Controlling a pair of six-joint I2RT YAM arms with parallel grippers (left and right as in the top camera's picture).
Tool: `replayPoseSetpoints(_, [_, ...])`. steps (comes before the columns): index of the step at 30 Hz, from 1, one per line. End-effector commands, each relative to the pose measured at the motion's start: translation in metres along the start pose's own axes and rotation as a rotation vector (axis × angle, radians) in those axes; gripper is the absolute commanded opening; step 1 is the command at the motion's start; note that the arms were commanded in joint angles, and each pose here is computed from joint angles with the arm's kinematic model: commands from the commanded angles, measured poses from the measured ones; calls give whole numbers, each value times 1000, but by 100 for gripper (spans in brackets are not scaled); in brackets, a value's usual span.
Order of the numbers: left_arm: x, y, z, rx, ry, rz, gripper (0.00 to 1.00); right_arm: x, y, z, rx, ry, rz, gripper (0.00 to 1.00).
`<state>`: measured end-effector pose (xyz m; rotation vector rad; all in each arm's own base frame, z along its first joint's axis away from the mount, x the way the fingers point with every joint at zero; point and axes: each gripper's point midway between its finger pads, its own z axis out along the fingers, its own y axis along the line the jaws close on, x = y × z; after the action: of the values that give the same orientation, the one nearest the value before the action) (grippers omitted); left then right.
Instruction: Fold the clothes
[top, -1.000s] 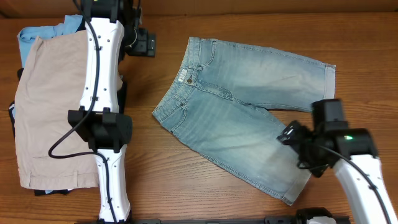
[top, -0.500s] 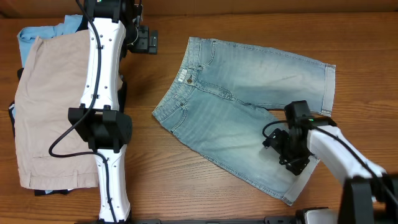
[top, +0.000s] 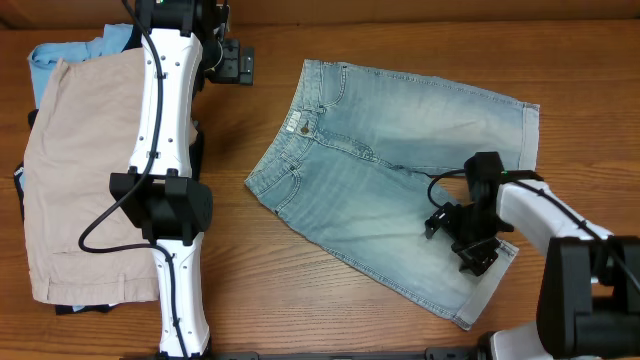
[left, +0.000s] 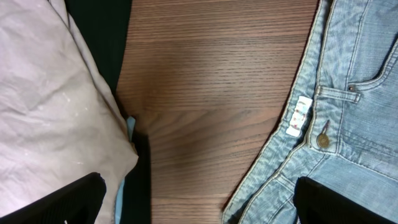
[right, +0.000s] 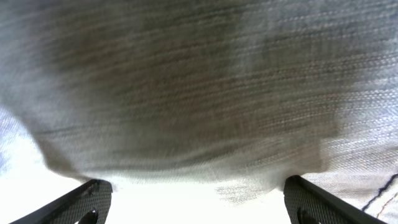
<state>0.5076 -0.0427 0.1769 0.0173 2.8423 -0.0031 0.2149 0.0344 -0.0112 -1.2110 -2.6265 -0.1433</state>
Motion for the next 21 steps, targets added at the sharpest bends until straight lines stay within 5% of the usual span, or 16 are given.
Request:
replayPoseSetpoints(1, [-1, -3, -3, -5, -10, -7, 100, -63, -29, 76, 91, -127, 59, 92])
replayPoseSetpoints(21, [-5, -6, -3, 19, -27, -8, 100, -196, 11, 8, -52, -512, 31, 92])
